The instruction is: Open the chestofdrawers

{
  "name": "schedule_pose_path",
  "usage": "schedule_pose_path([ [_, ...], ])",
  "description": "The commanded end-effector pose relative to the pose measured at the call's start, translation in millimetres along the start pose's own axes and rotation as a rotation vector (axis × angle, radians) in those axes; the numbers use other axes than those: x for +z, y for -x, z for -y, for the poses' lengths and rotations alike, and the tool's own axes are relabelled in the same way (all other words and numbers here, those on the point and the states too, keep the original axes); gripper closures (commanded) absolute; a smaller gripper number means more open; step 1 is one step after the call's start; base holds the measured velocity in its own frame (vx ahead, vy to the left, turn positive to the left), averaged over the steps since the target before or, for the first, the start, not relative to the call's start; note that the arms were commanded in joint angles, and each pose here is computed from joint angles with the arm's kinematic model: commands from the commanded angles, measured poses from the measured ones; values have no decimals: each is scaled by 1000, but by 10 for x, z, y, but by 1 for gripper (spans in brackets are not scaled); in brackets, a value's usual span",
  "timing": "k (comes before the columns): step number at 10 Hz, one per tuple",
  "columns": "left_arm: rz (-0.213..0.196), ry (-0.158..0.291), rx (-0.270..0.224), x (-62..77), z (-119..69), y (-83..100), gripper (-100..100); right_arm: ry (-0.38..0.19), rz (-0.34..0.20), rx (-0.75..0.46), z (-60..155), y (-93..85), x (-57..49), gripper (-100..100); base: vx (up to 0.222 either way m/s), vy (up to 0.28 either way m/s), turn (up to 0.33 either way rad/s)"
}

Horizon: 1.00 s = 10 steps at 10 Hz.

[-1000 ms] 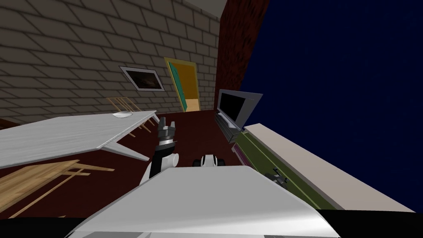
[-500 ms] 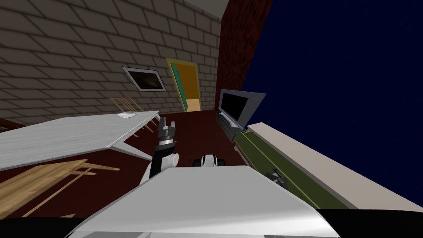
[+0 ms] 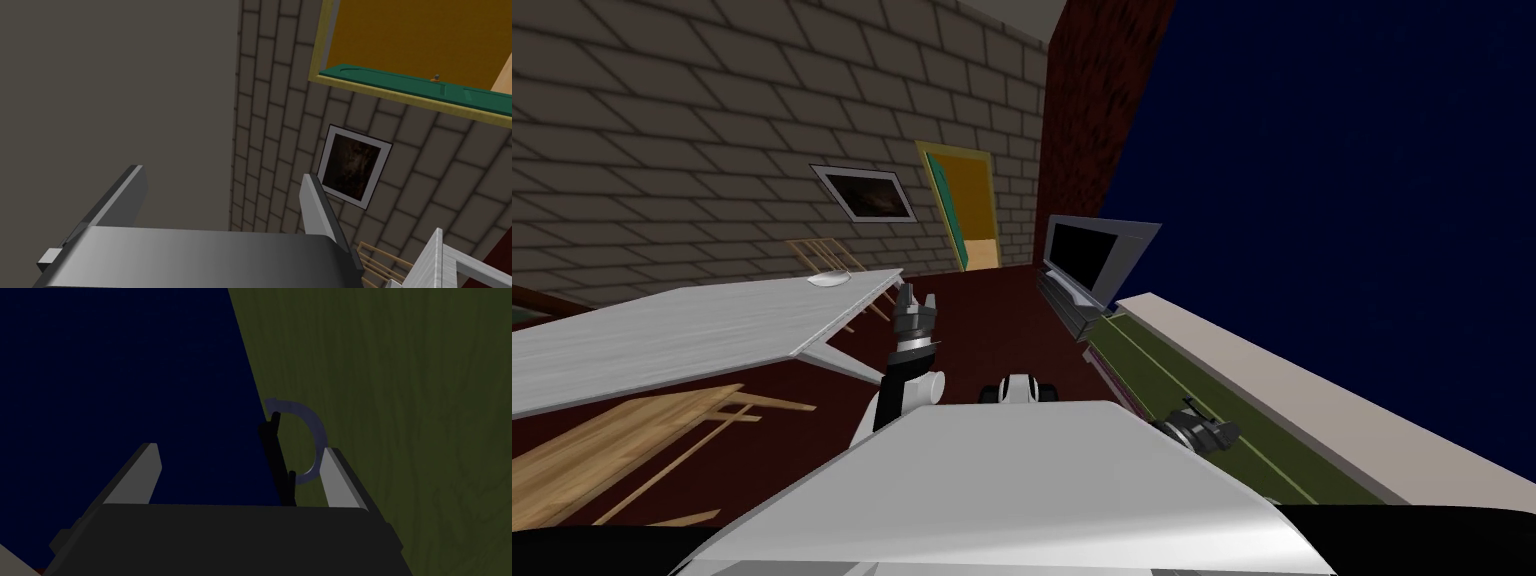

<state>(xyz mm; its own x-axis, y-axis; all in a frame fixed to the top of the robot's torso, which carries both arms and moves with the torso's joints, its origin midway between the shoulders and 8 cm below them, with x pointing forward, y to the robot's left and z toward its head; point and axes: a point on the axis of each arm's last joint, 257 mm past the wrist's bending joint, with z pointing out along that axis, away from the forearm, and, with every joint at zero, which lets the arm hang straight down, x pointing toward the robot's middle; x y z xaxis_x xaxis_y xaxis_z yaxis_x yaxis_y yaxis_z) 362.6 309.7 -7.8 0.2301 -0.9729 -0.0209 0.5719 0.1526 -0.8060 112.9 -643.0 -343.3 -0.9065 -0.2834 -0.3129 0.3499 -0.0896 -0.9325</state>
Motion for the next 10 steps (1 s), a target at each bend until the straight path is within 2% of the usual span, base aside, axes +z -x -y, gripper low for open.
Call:
schedule_pose_path([
  [1,0,0,0,0,0,0,0,-1,6,-1,82,99,345,-100,-28,114,-10],
  [3,0,0,0,0,0,1,0,-3,14,2,174,184,595,-100,-29,122,-24],
  [4,0,0,0,0,0,0,0,3,8,-3,132,133,484,-100,-12,50,-14],
  [5,0,0,0,0,0,1,0,9,7,-5,118,128,483,0,-4,9,-5],
  [10,0,0,0,0,0,1,0,21,4,-7,80,107,447,0,0,0,0],
])
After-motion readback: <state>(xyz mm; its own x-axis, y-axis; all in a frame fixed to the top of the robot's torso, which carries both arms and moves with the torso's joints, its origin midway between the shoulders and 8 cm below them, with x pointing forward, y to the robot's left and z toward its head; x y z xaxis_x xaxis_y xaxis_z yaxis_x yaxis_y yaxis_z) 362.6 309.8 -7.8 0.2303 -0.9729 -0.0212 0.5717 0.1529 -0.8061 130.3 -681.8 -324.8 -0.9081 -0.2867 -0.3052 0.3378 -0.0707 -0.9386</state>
